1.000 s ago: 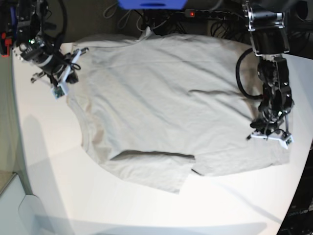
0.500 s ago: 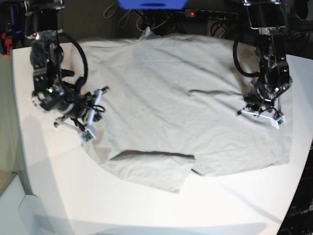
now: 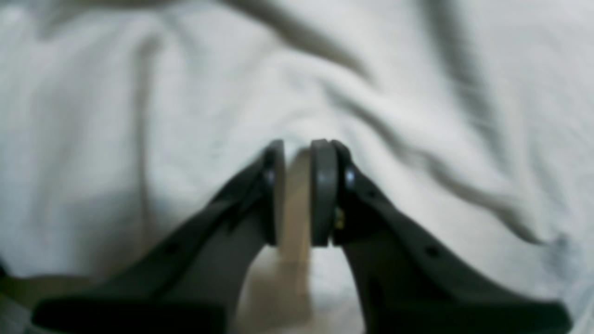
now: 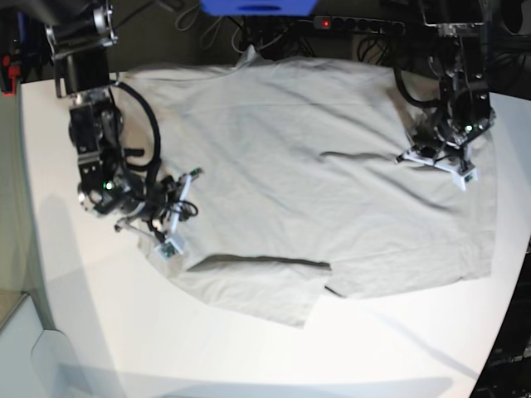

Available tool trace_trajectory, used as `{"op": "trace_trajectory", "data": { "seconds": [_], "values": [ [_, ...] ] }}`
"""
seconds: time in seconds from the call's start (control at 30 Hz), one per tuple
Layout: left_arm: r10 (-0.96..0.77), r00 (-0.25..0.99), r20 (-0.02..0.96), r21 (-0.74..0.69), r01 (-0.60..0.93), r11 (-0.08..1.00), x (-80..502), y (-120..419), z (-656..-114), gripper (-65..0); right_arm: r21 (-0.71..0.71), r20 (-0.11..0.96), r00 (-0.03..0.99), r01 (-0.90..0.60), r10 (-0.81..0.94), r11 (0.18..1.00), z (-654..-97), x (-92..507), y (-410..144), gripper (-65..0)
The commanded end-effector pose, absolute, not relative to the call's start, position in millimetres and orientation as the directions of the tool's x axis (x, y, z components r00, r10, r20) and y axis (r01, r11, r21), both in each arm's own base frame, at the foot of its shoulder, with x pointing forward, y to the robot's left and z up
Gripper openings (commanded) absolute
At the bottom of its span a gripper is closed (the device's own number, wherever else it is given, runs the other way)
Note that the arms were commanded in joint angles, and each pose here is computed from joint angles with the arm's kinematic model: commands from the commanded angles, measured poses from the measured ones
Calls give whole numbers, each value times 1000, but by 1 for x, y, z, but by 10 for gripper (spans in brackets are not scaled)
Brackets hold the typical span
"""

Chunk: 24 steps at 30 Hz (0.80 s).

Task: Layout the t-shirt on the table in an organized manner, then fold the t-shirt properly
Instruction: 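Grasp the shirt body with both grippers and spread it apart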

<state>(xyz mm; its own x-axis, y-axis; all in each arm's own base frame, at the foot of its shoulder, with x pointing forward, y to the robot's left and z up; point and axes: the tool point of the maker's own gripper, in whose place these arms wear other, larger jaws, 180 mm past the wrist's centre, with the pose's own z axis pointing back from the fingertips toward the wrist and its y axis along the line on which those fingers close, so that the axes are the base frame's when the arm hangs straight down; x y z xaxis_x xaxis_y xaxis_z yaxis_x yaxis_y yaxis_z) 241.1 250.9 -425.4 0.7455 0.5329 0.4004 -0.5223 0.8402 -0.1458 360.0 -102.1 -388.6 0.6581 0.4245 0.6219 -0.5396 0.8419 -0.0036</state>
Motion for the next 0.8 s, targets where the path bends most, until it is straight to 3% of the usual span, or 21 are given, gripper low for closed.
{"op": "trace_trajectory", "data": {
  "seconds": [0.0, 0.23, 0.53, 0.77],
  "values": [
    [535, 730, 426, -123, -539, 833, 242, 267, -420, -547, -20, 656, 635, -527, 409, 850, -375, 376, -105, -650],
    [552, 725, 413, -55, -585, 809, 229, 300, -434, -547, 1, 661, 646, -510, 382, 860, -383, 385, -109, -650],
    [527, 728, 438, 2, -587, 809, 227, 328, -428, -547, 35, 614, 690, -509, 383, 860, -411, 355, -111, -650],
    [472, 700, 536, -27, -545, 838, 250, 324, -390, -547, 72, 545, 743, -503, 388, 862, -444, 310, -118, -650]
  ]
}}
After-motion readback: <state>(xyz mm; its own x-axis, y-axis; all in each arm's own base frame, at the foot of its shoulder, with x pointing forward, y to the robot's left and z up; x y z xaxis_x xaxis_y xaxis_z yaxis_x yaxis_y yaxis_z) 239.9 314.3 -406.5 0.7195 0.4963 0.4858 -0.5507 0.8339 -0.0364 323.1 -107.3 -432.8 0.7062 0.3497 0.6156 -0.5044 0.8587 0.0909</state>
